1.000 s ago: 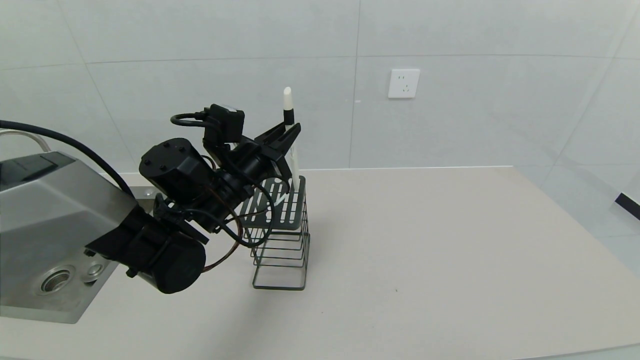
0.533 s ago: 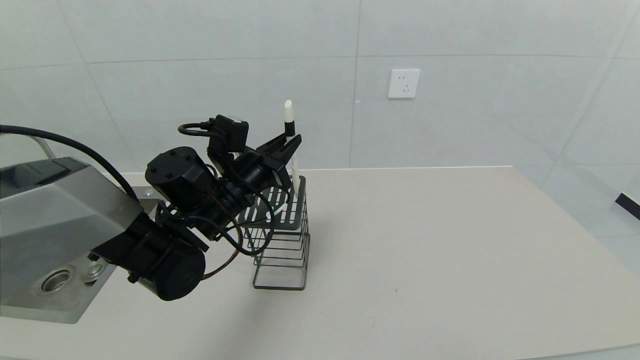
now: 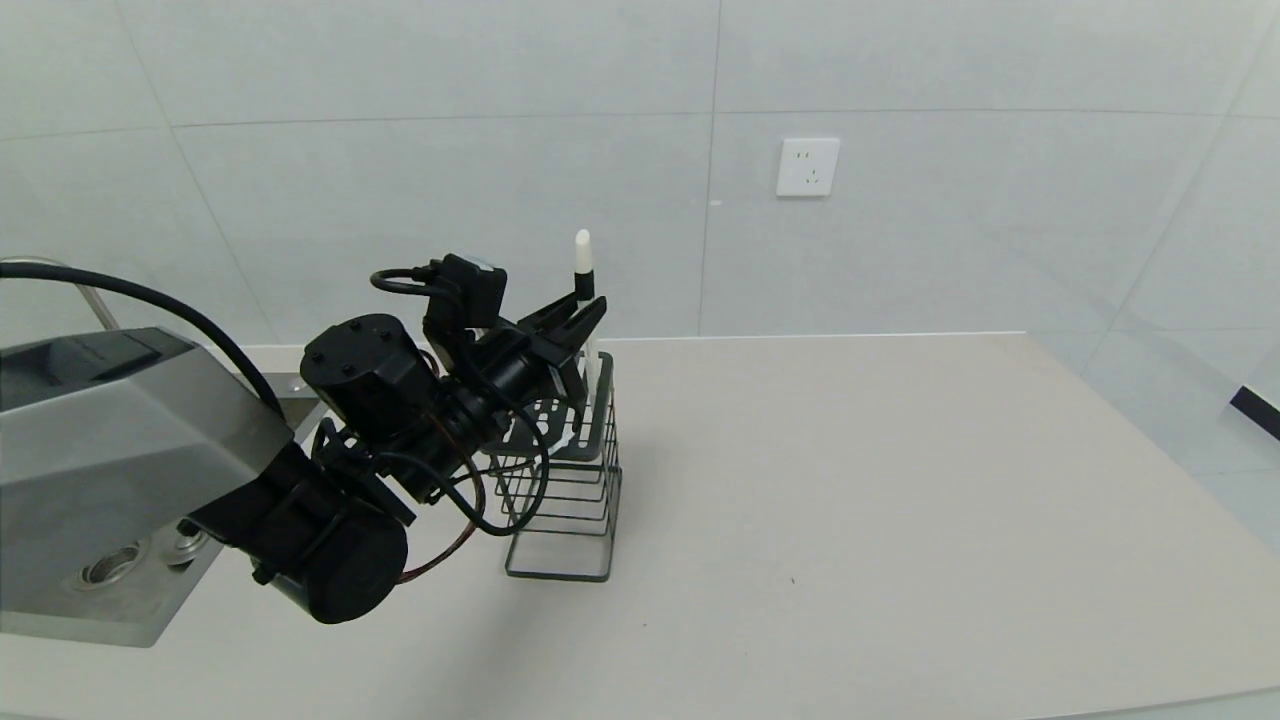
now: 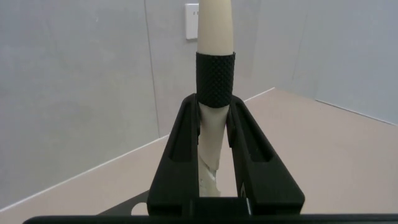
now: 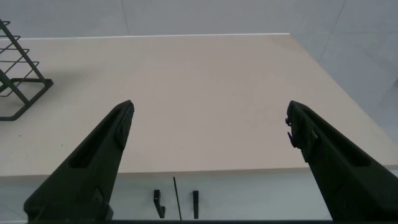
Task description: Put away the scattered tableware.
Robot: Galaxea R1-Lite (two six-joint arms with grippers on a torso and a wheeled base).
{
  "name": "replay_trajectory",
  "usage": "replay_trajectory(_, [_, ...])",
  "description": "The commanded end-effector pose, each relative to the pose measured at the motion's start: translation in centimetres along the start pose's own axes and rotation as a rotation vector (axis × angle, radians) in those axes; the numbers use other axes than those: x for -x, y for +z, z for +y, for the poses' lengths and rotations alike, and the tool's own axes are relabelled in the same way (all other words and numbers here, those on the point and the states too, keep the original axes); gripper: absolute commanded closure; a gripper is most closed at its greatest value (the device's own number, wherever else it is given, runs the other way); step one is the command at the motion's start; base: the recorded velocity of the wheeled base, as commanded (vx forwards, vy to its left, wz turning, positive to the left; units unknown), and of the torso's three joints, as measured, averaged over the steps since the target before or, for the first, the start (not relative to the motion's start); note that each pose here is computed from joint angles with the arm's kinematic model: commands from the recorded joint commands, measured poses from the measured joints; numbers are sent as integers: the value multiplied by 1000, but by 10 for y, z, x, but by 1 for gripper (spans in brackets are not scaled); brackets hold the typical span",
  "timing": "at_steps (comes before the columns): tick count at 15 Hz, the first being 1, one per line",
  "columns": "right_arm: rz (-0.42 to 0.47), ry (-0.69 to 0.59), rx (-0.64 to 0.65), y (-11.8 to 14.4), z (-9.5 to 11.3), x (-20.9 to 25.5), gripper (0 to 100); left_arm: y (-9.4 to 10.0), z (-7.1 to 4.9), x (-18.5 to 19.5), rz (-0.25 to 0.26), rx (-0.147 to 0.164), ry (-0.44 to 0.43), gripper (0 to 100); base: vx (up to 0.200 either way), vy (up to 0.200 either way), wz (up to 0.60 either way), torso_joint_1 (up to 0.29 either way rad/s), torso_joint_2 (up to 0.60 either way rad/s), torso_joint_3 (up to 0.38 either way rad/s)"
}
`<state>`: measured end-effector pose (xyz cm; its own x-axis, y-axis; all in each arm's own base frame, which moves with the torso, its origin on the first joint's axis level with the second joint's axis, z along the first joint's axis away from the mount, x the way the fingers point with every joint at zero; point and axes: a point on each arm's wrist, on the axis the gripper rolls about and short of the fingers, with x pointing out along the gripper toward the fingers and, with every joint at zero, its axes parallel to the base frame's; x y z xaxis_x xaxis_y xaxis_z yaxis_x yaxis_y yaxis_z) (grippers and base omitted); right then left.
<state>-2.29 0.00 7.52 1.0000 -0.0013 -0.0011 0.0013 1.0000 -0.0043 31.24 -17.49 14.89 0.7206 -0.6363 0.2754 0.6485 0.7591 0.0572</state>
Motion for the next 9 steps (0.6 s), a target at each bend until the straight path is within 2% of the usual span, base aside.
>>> replay_trajectory(1, [2, 0, 0, 0, 0, 0, 0, -3, 0, 0, 7, 2, 1, 100, 0, 0, 0, 0, 0, 0])
replay_trajectory(9, [0, 0, 0, 0, 0, 0, 0, -15, 4, 0, 37, 11, 12, 100, 0, 0, 0, 0, 0, 0])
